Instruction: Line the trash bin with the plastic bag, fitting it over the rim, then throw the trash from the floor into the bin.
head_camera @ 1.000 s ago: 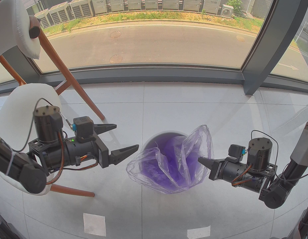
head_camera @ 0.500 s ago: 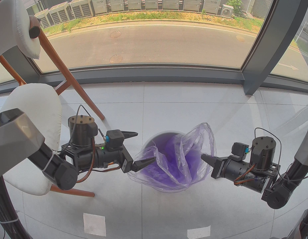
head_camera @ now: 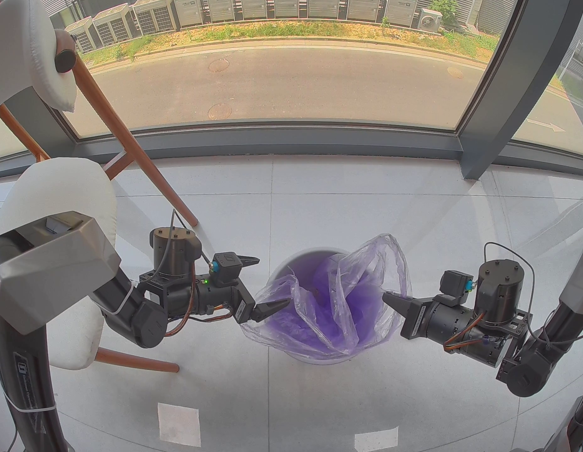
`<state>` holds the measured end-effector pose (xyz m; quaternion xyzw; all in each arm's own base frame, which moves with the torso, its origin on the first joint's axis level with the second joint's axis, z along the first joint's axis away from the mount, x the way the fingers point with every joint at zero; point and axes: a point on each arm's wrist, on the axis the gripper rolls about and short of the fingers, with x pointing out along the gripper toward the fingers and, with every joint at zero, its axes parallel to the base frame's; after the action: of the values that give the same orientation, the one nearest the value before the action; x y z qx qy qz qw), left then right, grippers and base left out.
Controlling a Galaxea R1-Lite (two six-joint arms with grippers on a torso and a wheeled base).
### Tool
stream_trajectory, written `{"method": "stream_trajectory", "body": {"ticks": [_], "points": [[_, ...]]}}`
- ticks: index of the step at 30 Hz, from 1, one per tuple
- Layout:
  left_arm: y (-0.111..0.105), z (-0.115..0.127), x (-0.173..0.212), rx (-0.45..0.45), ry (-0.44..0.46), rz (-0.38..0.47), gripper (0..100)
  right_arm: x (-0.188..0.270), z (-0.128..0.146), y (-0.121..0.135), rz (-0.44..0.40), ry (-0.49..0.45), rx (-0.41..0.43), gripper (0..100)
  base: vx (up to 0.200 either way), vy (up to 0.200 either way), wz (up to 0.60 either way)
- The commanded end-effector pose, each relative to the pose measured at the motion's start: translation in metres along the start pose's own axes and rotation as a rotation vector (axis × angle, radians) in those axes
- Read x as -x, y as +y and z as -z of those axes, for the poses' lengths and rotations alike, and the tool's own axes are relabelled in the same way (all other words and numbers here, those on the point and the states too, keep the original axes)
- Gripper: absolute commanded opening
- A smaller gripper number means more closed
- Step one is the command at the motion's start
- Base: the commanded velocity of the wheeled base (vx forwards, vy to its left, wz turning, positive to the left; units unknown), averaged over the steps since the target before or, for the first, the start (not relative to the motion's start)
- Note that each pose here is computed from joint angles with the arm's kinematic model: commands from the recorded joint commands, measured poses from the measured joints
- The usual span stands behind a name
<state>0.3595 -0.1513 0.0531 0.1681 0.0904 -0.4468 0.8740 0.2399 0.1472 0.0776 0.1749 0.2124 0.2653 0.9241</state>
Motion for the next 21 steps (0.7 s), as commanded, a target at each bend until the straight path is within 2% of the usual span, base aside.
{"method": "stream_trajectory", "body": {"ticks": [1,11,12,16,21], "points": [[0.000,0.012,-0.005,0.017,0.024,0.008,100,0.000,0.003,-0.001,0.003,0.013,-0.001,0,0.000,0.000,0.00],[-0.019,0.023,-0.022,0.045,0.050,0.062,100,0.000,0.006,-0.002,0.008,0.023,0.000,0,0.000,0.000,0.00],[-0.019,0.023,-0.022,0.045,0.050,0.062,0,0.000,0.006,-0.002,0.008,0.023,0.000,0,0.000,0.000,0.00],[-0.020,0.015,-0.026,0.068,0.029,0.056,0,0.003,0.006,-0.003,0.015,0.027,-0.002,0,0.000,0.000,0.00],[-0.011,0.000,-0.021,0.117,-0.013,-0.018,0,0.003,0.000,-0.005,0.008,0.007,-0.007,0,0.000,0.000,0.00]]}}
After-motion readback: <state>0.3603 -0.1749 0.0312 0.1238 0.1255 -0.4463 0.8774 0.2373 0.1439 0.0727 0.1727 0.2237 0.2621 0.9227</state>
